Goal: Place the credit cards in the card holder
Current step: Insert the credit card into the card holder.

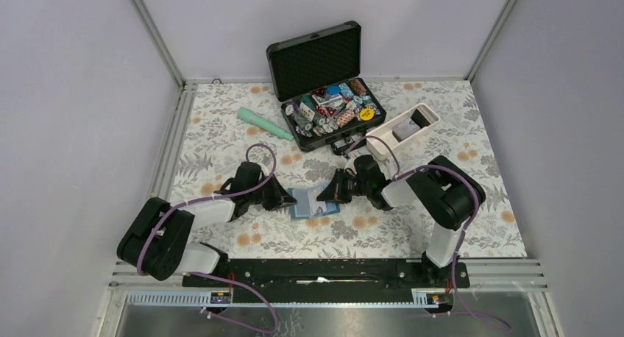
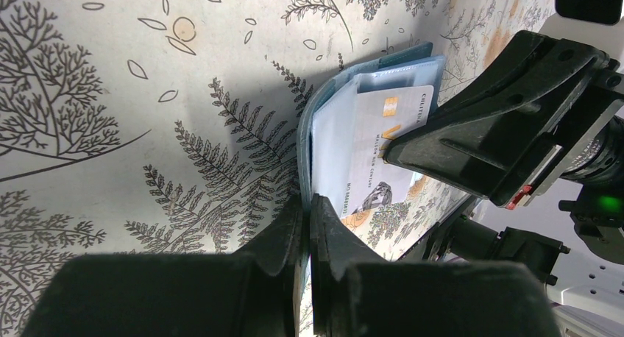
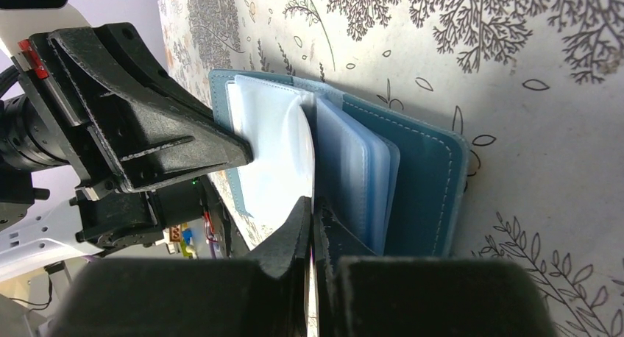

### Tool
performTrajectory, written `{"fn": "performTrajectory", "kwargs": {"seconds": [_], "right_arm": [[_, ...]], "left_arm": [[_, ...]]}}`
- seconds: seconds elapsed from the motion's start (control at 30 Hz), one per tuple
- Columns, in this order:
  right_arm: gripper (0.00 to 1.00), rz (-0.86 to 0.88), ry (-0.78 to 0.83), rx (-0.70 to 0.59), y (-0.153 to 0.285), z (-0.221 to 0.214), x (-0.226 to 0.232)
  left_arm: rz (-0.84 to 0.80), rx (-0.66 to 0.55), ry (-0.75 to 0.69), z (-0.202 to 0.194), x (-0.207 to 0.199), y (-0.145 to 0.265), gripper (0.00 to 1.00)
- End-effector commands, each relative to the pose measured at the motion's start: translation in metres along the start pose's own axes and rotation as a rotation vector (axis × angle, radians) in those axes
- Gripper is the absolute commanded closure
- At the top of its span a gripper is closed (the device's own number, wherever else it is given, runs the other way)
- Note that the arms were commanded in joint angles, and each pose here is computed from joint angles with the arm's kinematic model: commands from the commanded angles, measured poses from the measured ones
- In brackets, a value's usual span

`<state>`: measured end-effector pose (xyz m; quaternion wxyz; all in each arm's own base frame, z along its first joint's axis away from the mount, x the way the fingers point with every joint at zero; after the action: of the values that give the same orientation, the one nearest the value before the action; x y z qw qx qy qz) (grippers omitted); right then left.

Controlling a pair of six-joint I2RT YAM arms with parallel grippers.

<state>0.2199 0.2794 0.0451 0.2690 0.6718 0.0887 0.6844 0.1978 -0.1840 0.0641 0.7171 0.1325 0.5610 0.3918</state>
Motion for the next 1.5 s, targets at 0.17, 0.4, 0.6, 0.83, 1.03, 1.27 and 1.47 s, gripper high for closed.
{"fn": "performTrajectory", "kwargs": {"seconds": [0.17,0.4,0.6,0.83,1.03,1.27,1.47], "right_arm": [[1.00,-0.092,0.010,-0.087,0.005,-0.002,-0.014],[1.00,-0.076,0.008,-0.112,0.003,0.002,-0.010],[1.00,-0.075,0.017,-0.128,0.002,0.005,-0.010],[1.00,-0.069,0.023,-0.124,0.000,0.005,-0.011],[1.00,-0.060,0.034,-0.098,0.001,0.000,-0.011],[1.00,-0.050,0.028,-0.071,0.001,-0.009,-0.012],[1.00,-0.038,0.020,-0.057,0.001,-0.015,-0.012]], "left_arm": [[-0.033,0.000,-0.029,0.000,-0.004,0.001,1.00],[-0.030,0.002,-0.030,-0.001,-0.004,0.001,1.00],[-0.034,0.000,-0.033,0.000,-0.005,0.001,1.00],[-0.034,0.002,-0.036,0.001,-0.005,0.000,1.00],[-0.033,0.003,-0.036,0.001,-0.005,0.000,1.00],[-0.034,0.004,-0.037,0.002,-0.006,0.000,1.00],[-0.034,0.003,-0.037,0.002,-0.006,0.000,1.00]]}}
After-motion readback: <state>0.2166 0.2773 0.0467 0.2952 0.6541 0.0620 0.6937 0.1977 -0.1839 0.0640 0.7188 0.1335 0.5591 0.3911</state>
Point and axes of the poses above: each gripper's point midway between its finger pads, its own y axis back along the fingers, its own x axis along the line the jaws close on, z = x × y, the point moved 5 cm from there along y, back along the fingers, and after that the axes turned 10 degrees about -y, right-handed, at the moved point
